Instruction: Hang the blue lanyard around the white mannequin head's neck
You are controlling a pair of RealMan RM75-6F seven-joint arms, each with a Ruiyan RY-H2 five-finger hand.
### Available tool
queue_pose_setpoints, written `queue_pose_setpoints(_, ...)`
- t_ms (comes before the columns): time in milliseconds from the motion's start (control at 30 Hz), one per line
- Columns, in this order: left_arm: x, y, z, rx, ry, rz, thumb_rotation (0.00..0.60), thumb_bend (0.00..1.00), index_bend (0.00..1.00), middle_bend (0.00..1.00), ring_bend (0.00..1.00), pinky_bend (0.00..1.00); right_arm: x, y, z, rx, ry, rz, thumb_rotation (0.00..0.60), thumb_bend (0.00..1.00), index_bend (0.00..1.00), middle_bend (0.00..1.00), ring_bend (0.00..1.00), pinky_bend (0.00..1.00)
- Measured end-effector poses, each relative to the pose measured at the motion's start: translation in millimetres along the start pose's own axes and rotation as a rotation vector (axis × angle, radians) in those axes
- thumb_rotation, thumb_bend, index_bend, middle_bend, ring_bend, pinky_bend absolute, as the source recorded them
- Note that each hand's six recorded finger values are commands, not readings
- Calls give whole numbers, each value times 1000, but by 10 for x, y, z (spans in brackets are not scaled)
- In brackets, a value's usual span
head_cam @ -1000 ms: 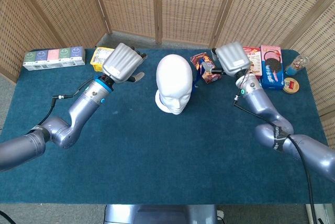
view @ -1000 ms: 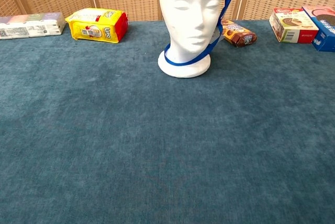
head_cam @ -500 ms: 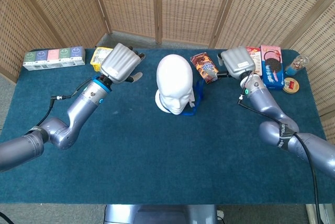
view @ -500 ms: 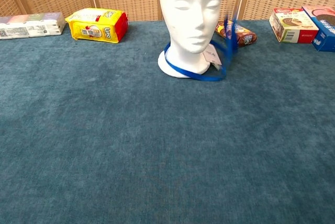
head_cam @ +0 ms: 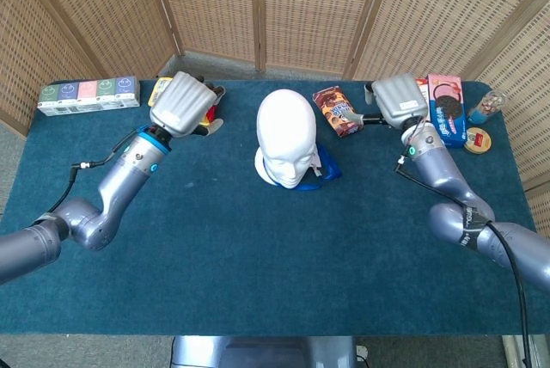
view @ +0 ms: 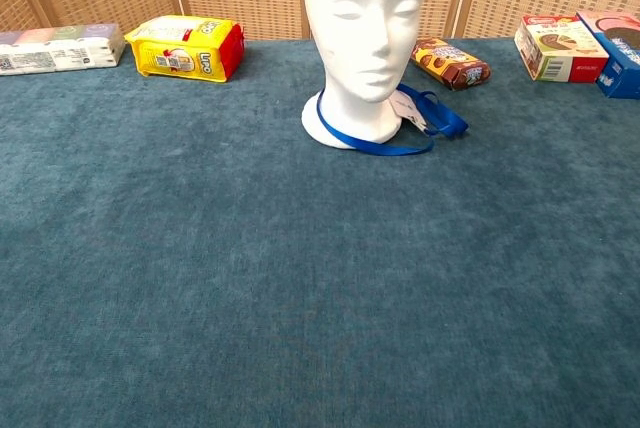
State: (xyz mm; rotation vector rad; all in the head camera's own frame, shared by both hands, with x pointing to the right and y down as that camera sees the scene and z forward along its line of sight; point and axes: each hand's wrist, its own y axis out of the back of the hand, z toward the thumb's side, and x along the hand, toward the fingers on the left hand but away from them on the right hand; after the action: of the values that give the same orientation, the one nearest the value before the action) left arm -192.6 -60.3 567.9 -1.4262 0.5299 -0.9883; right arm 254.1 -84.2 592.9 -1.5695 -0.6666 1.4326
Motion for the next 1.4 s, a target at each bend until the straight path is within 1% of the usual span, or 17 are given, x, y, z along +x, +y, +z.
queue_pose_setpoints(67,-40,-9,-38,-14,11,-6,379,274,474,607,561,720,18,8,-24,-19,-7,-14,10,263,433,505,678,801)
queue_pose_setpoints(100,-62,-12,-55,-19,15,-9,377,274,473,607,561,720,26,10,-31,-30,-9,-18,32,274,433,506,681,805)
queue_pose_setpoints(133,-99,-16,-78,-27,22,-12,379,274,471,607,561,720,34,13,-39,-39,-12,-24,64,280,433,507,682,808)
queue_pose_setpoints(200,-167,-22,-116,-40,33,-18,381,274,469,607,562,720,63,31,-70,-59,-21,-47,156,289,434,511,687,816)
queue_pose_setpoints(267,-261,-31,-165,-57,49,-25,378,273,467,607,562,720,103,52,-105,-80,-31,-77,192,289,439,515,694,825)
queue_pose_setpoints(367,-419,-53,-254,-83,81,-38,375,273,466,607,562,720,185,63,-161,-108,-43,-118,227,295,446,523,704,836)
queue_pose_setpoints(500,-729,-136,-408,-127,140,-64,372,274,462,607,562,720,356,65,-253,-140,-58,-180,242,314,460,540,719,847)
queue_pose_setpoints(567,-932,-185,-496,-155,179,-76,368,274,462,607,562,720,477,47,-300,-154,-61,-212,246,321,466,546,723,850)
queue_pose_setpoints(633,-1127,-230,-591,-181,221,-84,364,274,461,607,562,720,576,27,-333,-159,-61,-234,257,328,471,550,727,854)
queue_pose_setpoints(767,-1434,-294,-711,-212,277,-95,365,273,461,607,561,720,781,-39,-397,-168,-60,-266,268,332,483,560,737,864)
queue_pose_setpoints(967,-1834,-362,-793,-233,330,-103,366,274,461,607,562,720,1046,-147,-496,-175,-70,-294,277,339,494,577,749,868)
queue_pose_setpoints(1100,-2067,-391,-823,-253,363,-100,361,273,461,607,561,720,1203,-220,-555,-171,-79,-305,298,342,501,586,757,872)
queue_pose_setpoints(1300,-2499,-482,-824,-297,417,-105,363,274,461,607,562,720,1459,-358,-628,-169,-94,-310,296,347,510,594,760,880)
queue_pose_setpoints(1400,-2733,-558,-804,-323,447,-118,362,274,461,607,561,720,1609,-446,-650,-166,-103,-309,299,346,514,598,762,884)
